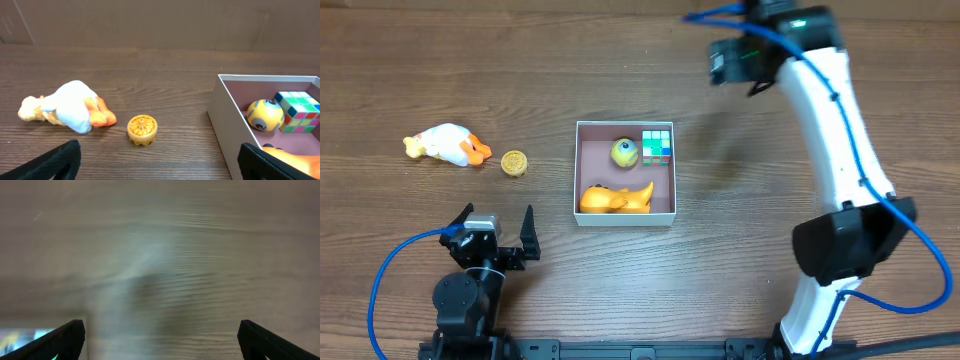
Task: Pack container
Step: 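Open the right gripper and retract the right arm up and away, then move the left gripper over the yellow toy wheel, then lower the left gripper and grasp the yellow toy wheel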
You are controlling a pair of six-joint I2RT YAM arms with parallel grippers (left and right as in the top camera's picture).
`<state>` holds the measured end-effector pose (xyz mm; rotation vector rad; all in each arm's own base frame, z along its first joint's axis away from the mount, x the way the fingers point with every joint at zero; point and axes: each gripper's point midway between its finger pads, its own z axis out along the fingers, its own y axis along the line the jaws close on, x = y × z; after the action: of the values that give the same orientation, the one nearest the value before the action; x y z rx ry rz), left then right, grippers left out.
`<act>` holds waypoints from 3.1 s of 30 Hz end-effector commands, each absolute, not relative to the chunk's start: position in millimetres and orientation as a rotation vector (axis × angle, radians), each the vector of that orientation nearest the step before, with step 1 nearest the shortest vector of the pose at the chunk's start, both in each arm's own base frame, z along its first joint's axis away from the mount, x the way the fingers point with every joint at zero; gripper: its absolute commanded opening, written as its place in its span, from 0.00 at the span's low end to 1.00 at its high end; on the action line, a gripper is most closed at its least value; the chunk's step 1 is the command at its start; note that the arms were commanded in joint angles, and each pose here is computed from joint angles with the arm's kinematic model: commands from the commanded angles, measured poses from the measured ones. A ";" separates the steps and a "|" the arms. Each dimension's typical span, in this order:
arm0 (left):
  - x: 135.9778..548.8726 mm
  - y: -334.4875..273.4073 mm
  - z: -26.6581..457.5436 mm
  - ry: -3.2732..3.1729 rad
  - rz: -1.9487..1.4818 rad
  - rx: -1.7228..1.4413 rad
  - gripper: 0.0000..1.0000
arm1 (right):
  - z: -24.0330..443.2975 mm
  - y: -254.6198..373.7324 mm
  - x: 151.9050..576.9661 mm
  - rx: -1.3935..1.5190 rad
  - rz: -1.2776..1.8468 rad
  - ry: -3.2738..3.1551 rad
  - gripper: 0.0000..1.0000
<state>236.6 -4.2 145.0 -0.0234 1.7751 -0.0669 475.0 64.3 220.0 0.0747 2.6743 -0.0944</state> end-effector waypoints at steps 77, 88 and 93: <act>395.0 0.5 34.9 2.934 0.016 -0.037 1.00 | 227.4 23.4 483.1 0.497 0.142 2.630 1.00; 399.1 5.5 33.8 2.913 0.059 -0.042 1.00 | 227.4 23.4 483.1 0.497 0.142 2.630 1.00; 399.7 5.6 31.9 2.906 0.059 -0.043 0.99 | 227.4 23.4 483.1 0.497 0.142 2.630 1.00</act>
<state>398.7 5.8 32.3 -0.0753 2.9098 0.0426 479.6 22.7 218.3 0.4918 2.6587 0.1330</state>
